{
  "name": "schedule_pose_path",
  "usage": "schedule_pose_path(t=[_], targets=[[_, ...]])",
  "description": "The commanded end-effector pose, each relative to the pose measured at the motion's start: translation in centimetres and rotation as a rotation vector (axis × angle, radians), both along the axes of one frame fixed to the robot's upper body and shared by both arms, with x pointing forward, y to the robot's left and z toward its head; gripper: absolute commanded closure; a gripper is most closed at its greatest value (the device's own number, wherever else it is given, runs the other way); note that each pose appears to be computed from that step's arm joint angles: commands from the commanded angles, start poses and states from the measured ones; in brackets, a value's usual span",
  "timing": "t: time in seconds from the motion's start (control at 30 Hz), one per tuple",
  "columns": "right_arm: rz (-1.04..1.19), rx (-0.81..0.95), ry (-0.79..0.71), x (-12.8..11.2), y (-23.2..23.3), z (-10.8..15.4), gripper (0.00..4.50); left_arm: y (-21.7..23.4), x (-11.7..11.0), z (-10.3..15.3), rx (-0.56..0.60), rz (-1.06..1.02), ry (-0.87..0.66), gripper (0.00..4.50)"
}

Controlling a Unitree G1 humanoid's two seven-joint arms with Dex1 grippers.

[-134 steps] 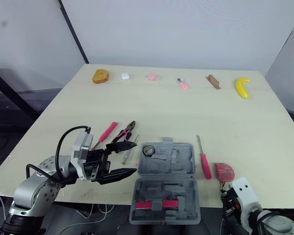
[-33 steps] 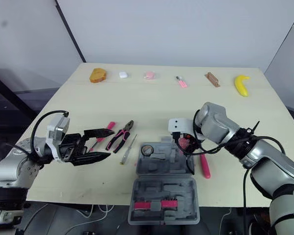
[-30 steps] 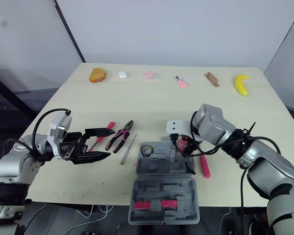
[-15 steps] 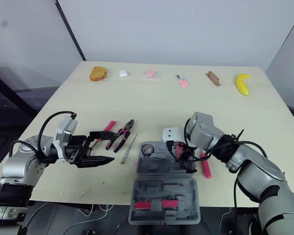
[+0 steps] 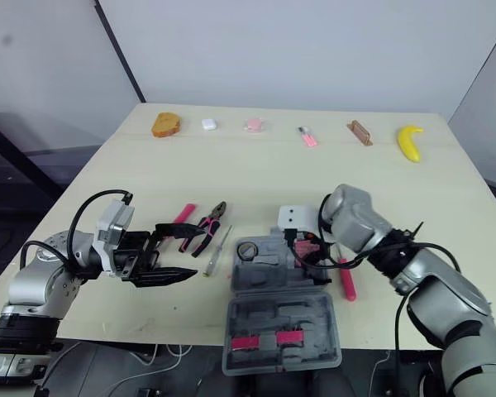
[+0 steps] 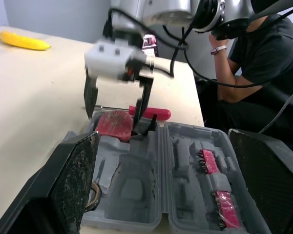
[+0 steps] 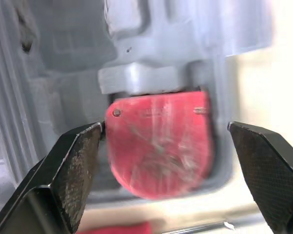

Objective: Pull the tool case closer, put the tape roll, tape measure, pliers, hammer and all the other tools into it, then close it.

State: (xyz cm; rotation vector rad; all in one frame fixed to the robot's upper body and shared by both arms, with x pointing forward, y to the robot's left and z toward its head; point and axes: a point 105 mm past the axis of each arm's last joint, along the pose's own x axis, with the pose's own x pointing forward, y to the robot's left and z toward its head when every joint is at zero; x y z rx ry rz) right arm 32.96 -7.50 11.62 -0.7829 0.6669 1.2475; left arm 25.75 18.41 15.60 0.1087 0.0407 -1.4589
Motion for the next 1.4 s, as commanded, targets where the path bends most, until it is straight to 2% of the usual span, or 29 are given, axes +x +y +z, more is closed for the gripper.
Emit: schedule_pose_path(t=[0.03,0.13,0.27,0.37,0.5,1.37,1.4], targets=[[-0.015,0.251,-0.046,-0.6,-0.9,2.1,0.13,-0.1,-0.4,0.7,-0.022,0.004,-0.038,0.00],[-0.116,0.369,-0.164,0.6,-2.9,2.0,0.13,0.2,-0.5,0.3,-0.023,0.029,-0.033,0.00],[-0.133,0.525,-0.140,0.3,-3.9,0.9,0.13,0.5,-0.6,-0.2,-0.031,0.061,-0.023,0.00],[-0.146,0.535,-0.128,0.0,-4.6,-0.8,0.97,0.6,-0.6,-0.4,-0.031,0.073,-0.016,0.00],[-0.144,0.584,-0.158,0.0,-4.3,-1.2,2.67,0.6,-0.6,-0.3,-0.033,0.081,-0.015,0.00],[-0.159,0.602,-0.144,0.2,-3.7,-2.6,2.67,0.4,-0.5,-1.0,-0.055,0.109,-0.021,0.00],[-0.160,0.605,-0.143,0.2,-3.7,-2.6,2.93,0.4,-0.5,-1.0,-0.056,0.109,-0.022,0.00]])
